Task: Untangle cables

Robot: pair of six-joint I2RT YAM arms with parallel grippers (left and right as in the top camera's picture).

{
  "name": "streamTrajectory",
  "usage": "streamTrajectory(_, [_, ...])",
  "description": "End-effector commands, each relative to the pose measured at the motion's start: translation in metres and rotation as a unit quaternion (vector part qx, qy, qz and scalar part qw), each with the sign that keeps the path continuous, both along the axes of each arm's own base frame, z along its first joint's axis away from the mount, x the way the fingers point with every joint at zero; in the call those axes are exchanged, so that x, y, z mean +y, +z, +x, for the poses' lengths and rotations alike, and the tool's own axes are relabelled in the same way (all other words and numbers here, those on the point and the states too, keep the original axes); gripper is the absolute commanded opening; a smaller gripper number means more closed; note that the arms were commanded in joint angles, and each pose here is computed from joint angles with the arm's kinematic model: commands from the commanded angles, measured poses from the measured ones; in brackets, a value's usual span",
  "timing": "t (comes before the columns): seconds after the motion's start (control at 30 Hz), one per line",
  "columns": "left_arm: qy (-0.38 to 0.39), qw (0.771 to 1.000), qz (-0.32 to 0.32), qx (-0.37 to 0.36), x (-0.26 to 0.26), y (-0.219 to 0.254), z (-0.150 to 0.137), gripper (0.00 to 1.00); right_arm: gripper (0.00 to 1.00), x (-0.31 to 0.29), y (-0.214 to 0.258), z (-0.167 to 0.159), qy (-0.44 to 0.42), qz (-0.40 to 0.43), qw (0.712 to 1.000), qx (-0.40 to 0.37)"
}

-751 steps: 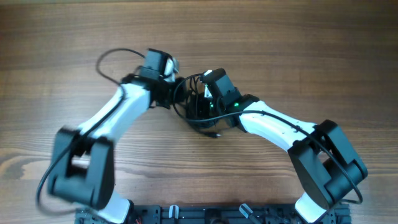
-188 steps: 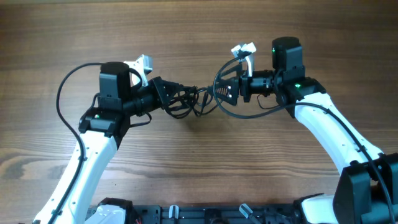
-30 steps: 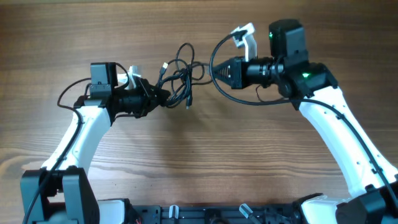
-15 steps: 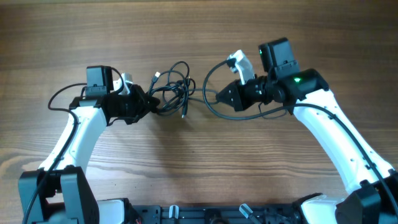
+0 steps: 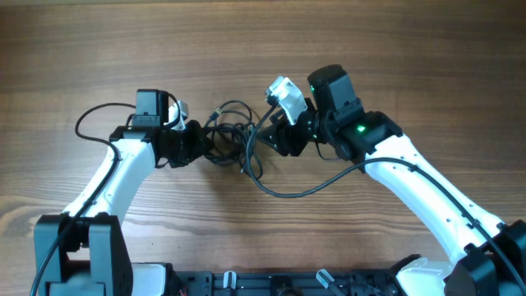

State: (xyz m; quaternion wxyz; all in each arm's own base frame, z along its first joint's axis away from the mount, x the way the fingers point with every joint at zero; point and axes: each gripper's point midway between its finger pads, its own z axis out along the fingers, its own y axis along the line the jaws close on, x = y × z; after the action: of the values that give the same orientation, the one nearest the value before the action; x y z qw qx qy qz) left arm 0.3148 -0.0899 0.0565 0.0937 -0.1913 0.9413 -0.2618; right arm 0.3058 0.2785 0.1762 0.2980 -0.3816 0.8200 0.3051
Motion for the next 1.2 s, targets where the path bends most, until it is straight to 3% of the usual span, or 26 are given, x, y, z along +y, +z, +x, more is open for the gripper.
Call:
streamTrajectory(0.0, [-0.022, 1.000, 0.013, -0.004, -0.005, -0.004, -0.003, 0.04, 0.58, 0.009, 0.003, -0.007, -0.007, -0.011, 1.000, 0.000])
streamTrajectory(0.2, [-0.018, 0.999, 0.027, 0.001, -0.003, -0.007, -0.004, 0.04, 0.54, 0.026, -0.066, -0.030, -0.036, -0.100, 0.991, 0.084])
streamTrajectory(0.4, [-0.015, 0.999, 0.039, 0.009, 0.001, -0.010, -0.007, 0.04, 0.51, 0.034, -0.103, -0.024, -0.034, -0.117, 0.987, 0.104])
streamTrajectory(0.6, [-0.014, 0.999, 0.040, 0.012, 0.002, -0.010, -0.009, 0.04, 0.40, 0.037, -0.120, -0.022, -0.043, -0.121, 0.985, 0.119])
streamTrajectory(0.63, [-0.014, 0.999, 0.041, 0.012, 0.002, -0.011, -0.009, 0.04, 0.37, 0.037, -0.121, -0.022, -0.043, -0.122, 0.984, 0.120])
streamTrajectory(0.7, [-0.014, 0.999, 0.041, 0.012, 0.002, -0.011, -0.009, 0.04, 0.13, 0.038, -0.120, -0.017, -0.046, -0.118, 0.986, 0.109])
streamTrajectory(0.73, [-0.014, 0.999, 0.041, 0.012, 0.002, -0.010, -0.009, 0.04, 0.04, 0.041, -0.117, -0.012, -0.051, -0.109, 0.987, 0.103])
streamTrajectory(0.83, [-0.010, 0.998, 0.054, 0.014, 0.007, -0.013, -0.009, 0.04, 0.04, 0.050, -0.091, -0.007, -0.052, -0.047, 0.989, 0.130])
streamTrajectory(0.9, [0.036, 0.994, 0.100, 0.036, 0.025, -0.020, -0.012, 0.04, 0.04, 0.052, -0.033, -0.012, -0.002, 0.051, 0.989, 0.142])
streamTrajectory(1.0, [0.057, 0.990, 0.118, 0.043, 0.033, -0.022, -0.012, 0.04, 0.04, 0.031, 0.040, -0.015, 0.029, 0.142, 0.983, 0.115])
streamTrajectory(1.1, [0.074, 0.988, 0.125, 0.046, 0.037, -0.023, -0.012, 0.04, 0.04, 0.004, 0.079, -0.015, 0.019, 0.173, 0.981, 0.089])
streamTrajectory(1.17, [0.074, 0.988, 0.125, 0.047, 0.037, -0.023, -0.012, 0.04, 0.04, -0.011, 0.076, -0.009, -0.018, 0.157, 0.983, 0.092])
